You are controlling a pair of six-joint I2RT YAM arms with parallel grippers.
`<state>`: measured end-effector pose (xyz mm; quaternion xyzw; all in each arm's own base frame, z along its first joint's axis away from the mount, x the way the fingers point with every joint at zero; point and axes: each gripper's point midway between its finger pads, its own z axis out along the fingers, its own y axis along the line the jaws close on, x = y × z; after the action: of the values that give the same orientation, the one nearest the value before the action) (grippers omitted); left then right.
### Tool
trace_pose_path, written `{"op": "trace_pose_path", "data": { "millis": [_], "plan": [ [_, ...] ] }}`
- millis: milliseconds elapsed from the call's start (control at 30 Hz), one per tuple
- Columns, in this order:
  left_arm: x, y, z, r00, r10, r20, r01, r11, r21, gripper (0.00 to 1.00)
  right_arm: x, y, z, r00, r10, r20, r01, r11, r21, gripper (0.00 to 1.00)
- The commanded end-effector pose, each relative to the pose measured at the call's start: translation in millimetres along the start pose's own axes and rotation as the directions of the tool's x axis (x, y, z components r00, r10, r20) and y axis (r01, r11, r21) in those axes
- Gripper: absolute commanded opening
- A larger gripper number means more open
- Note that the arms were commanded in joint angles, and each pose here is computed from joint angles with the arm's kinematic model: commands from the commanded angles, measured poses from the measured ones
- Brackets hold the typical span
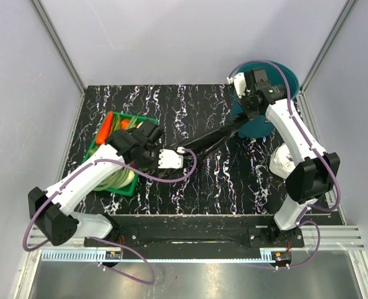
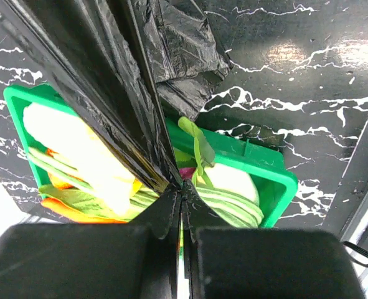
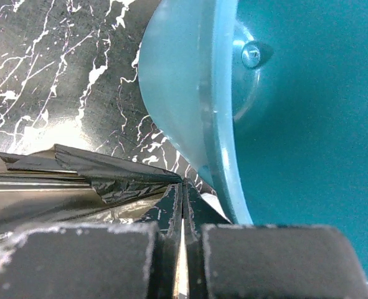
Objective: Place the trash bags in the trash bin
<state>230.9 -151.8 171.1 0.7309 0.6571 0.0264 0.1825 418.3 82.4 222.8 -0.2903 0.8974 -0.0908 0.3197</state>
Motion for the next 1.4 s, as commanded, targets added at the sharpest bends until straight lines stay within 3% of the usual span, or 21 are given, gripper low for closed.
{"op": "trace_pose_path", "data": {
  "millis": [0,300,367,467,600,733,867,967,1067,1167,1233,1367],
  "plan": [
    [0.4,-9.7,-25.3,0.998,0.011,0.063,-0.012,1.000,0.009,0.00,-27.2,-21.3,-32.0,0.991,0.063,0.119,-0.067,0.997,0.030,0.00],
    [21.9,-3.9,-41.8,0.998,0.061,-0.019,-0.062,0.996,-0.056,0.00,-56.9,-20.2,-54.0,0.968,0.145,0.203,-0.139,0.989,-0.041,0.00],
    [14.3,-2.1,-48.0,0.998,0.052,0.021,-0.051,0.997,-0.061,0.00,-66.2,-17.0,-60.7,0.956,0.175,0.235,-0.160,0.984,-0.081,0.00],
    [-17.2,-5.6,-51.6,0.985,0.033,0.172,-0.030,0.999,-0.020,0.11,-82.3,0.9,-73.6,0.936,0.217,0.279,-0.160,0.964,-0.212,0.00],
    [-68.6,-24.6,-51.7,0.925,-0.015,0.379,-0.029,0.993,0.112,0.18,-98.9,27.5,-85.1,0.918,0.253,0.305,-0.127,0.917,-0.378,0.00],
    [-108.8,-48.6,-45.0,0.875,-0.016,0.483,-0.107,0.968,0.227,0.25,-110.7,41.9,-90.6,0.906,0.284,0.314,-0.111,0.874,-0.472,0.00],
    [-144.4,-65.5,-43.5,0.819,-0.025,0.573,-0.180,0.938,0.298,0.32,-116.3,47.0,-91.1,0.902,0.279,0.330,-0.083,0.861,-0.501,0.00],
    [-174.4,-79.3,-47.3,0.773,-0.008,0.634,-0.256,0.911,0.324,0.29,-119.3,42.1,-83.4,0.900,0.285,0.330,-0.101,0.872,-0.479,0.00],
    [-194.3,-90.1,-46.4,0.762,0.008,0.647,-0.306,0.886,0.349,0.33,-125.6,37.6,-76.8,0.898,0.290,0.331,-0.112,0.878,-0.465,0.00],
    [-197.5,-75.3,-40.9,0.767,0.006,0.641,-0.264,0.914,0.308,0.38,-129.0,45.3,-80.8,0.901,0.282,0.330,-0.080,0.856,-0.511,0.00],
    [-203.6,-48.0,-46.5,0.743,-0.015,0.669,-0.193,0.953,0.235,0.41,-128.5,53.4,-88.4,0.903,0.274,0.331,-0.050,0.832,-0.553,0.00],
    [-206.0,28.2,-62.4,0.687,-0.120,0.716,0.048,0.992,0.121,0.49,-123.9,66.7,-95.6,0.907,0.273,0.321,-0.020,0.789,-0.614,0.00]
  ]
}}
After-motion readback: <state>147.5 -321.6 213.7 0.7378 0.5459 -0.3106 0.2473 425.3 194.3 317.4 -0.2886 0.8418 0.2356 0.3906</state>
